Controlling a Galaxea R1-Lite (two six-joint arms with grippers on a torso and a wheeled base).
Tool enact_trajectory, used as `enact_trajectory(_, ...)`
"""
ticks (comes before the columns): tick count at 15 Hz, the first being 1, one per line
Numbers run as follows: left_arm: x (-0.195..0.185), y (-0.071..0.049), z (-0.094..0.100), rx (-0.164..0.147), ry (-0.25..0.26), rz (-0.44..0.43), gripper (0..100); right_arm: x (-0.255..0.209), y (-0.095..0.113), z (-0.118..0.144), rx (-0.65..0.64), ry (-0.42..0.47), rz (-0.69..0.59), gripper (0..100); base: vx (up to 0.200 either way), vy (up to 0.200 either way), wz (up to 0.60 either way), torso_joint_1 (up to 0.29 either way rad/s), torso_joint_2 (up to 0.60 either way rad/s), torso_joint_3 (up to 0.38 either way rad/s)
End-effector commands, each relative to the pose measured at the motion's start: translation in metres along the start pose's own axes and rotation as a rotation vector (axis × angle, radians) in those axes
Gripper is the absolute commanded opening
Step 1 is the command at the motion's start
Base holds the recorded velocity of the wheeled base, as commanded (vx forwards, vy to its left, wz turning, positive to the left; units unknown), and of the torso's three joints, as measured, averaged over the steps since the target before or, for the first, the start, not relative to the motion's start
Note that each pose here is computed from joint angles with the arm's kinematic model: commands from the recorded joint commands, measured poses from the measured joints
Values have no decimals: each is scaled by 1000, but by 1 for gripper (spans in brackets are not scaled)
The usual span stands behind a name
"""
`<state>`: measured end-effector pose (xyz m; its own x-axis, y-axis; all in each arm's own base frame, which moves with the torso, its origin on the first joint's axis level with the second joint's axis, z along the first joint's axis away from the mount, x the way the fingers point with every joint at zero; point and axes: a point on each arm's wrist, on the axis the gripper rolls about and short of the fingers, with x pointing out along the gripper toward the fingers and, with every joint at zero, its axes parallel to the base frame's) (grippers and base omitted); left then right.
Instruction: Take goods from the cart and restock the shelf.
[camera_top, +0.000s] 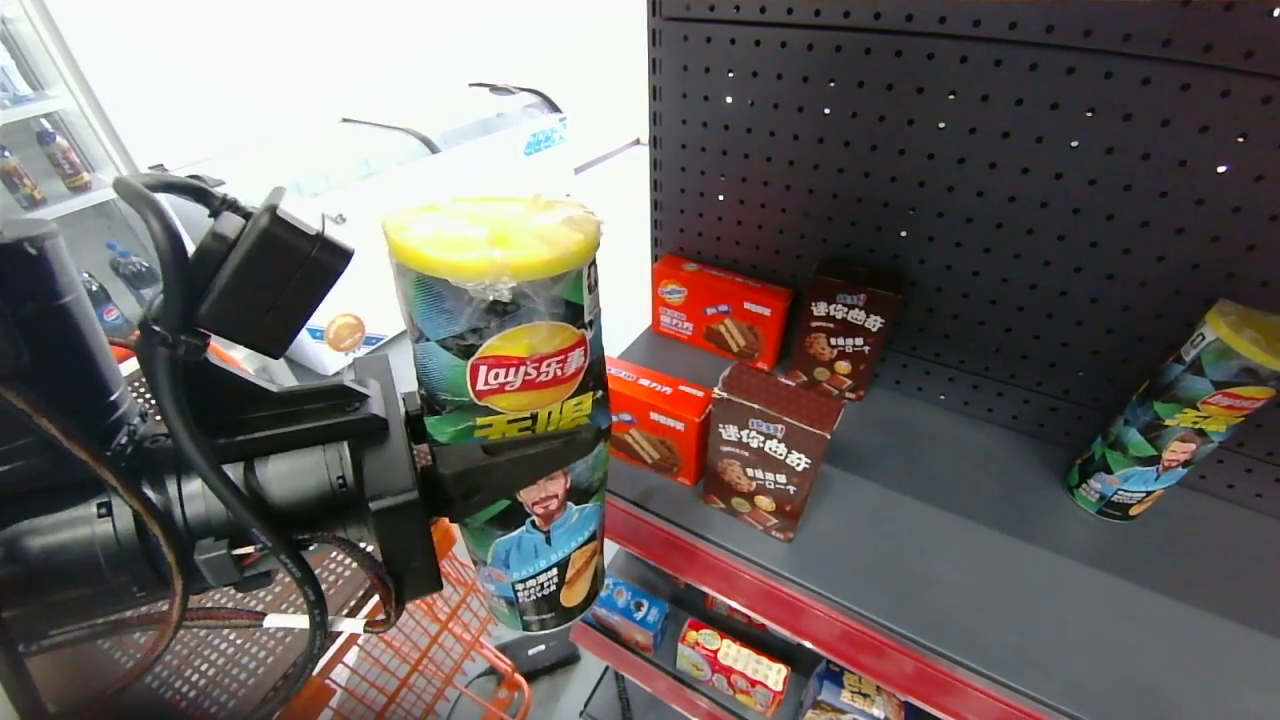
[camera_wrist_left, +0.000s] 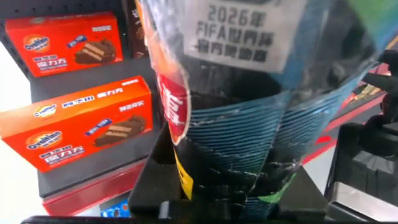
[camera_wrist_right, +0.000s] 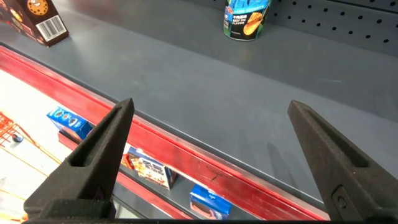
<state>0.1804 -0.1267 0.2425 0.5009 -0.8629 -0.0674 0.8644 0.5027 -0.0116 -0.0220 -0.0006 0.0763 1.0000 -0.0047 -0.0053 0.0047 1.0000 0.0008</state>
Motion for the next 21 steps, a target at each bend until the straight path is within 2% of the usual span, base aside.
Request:
enact_trajectory(1,-1,-1,5,10,-20,-28,0,0,0,0,-1,1,0,100,0,0,0,0,0,0)
enact_trajectory(2,-2,0,9,24,-45,-63,0,0,0,0,-1,-1,0,100,0,0,0,0,0,0)
enact_trajectory(4,-2,2,9,39,-70,-79,0,0,0,0,-1,-1,2,100,0,0,0,0,0,0)
enact_trajectory(6,-2,1,6,38,-67,-93,0,0,0,0,-2,1,3,100,0,0,0,0,0,0)
enact_trajectory(8,-1,2,3,47,-77,-159,0,0,0,0,-1,-1,3,100,0,0,0,0,0,0)
enact_trajectory(10,5,4,1,50,-82,-171,0,0,0,0,-1,-1,3,100,0,0,0,0,0,0)
enact_trajectory(14,14,9,3,55,-89,-186,0,0,0,0,-1,-1,3,100,0,0,-600,1,1,0)
enact_trajectory(17,18,10,11,69,-110,-193,0,0,0,0,-1,-1,3,100,0,0,-600,7,1,1)
enact_trajectory(21,19,10,12,69,-110,-195,0,0,0,0,-1,-1,3,100,0,0,-600,2,5,0)
